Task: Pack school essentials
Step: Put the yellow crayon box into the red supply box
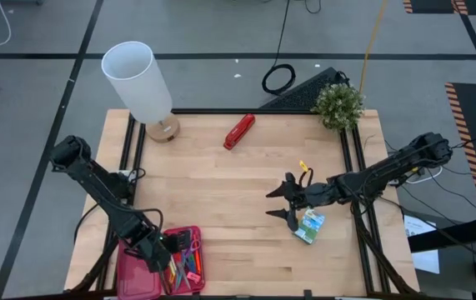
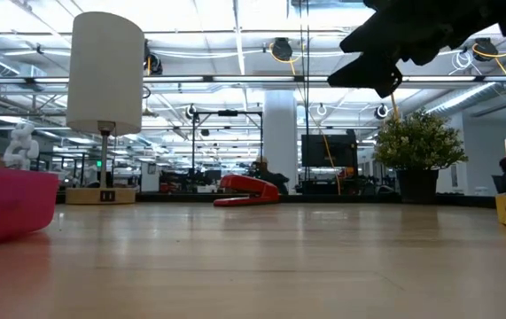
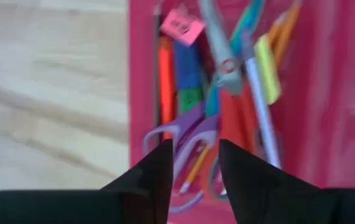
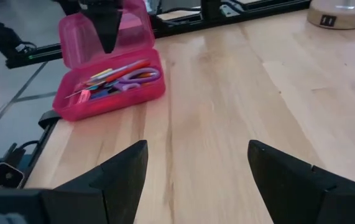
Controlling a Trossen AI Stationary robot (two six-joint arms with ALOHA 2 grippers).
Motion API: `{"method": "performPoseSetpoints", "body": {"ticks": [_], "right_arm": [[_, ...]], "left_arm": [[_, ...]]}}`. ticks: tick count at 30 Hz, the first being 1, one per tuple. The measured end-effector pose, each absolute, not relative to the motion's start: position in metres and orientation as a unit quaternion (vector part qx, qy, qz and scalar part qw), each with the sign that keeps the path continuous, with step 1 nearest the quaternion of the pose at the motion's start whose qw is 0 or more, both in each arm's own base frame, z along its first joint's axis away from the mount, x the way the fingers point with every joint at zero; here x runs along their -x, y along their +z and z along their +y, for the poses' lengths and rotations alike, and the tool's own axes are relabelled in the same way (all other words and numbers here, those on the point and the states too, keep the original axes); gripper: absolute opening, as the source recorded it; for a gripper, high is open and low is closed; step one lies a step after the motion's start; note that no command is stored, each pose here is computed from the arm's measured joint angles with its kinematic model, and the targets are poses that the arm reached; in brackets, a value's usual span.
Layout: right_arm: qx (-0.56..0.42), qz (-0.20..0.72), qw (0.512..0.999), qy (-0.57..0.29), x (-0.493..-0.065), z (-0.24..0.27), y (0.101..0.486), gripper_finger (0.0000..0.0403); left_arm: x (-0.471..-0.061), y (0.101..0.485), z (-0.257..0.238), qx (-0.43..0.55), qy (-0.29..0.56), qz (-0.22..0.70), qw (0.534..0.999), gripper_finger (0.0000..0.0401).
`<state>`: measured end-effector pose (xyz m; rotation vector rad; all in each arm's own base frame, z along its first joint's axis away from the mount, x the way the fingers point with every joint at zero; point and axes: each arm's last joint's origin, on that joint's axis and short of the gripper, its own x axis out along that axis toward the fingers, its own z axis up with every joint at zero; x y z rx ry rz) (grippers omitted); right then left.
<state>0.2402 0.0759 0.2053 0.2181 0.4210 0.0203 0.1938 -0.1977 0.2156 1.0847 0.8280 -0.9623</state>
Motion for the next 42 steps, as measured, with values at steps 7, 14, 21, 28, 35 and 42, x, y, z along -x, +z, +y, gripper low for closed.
{"method": "performPoseSetpoints", "body": {"ticks": [7, 14, 21, 28, 35, 42], "right_arm": [[-0.13, 0.224, 0.966, -0.029, -0.23, 0.093, 0.2, 0.027], [-0.147, 0.287, 0.946, -0.015, -0.214, 0.117, 0.196, 0.027], [-0.087, 0.435, 0.896, 0.003, -0.195, 0.129, 0.205, 0.0271], [0.018, 0.502, 0.859, 0.097, -0.191, 0.129, 0.216, 0.032], [0.13, 0.507, 0.835, 0.166, -0.195, 0.116, 0.213, 0.0382], [0.163, 0.532, 0.795, 0.24, -0.197, 0.111, 0.196, 0.0396]], "left_arm": [[-0.198, 0.217, -0.196, -0.455, -0.334, 0.392, 0.727, 0.0131], [-0.207, 0.222, -0.191, -0.393, -0.155, 0.389, 0.819, 0.0105], [-0.222, 0.229, -0.184, -0.288, -0.028, 0.354, 0.889, 0.0084], [-0.234, 0.23, -0.172, -0.195, 0.027, 0.352, 0.915, 0.0065], [-0.24, 0.23, -0.163, -0.16, 0.055, 0.355, 0.92, 0.0048], [-0.243, 0.23, -0.159, -0.146, 0.067, 0.355, 0.921, 0.0036]]}}
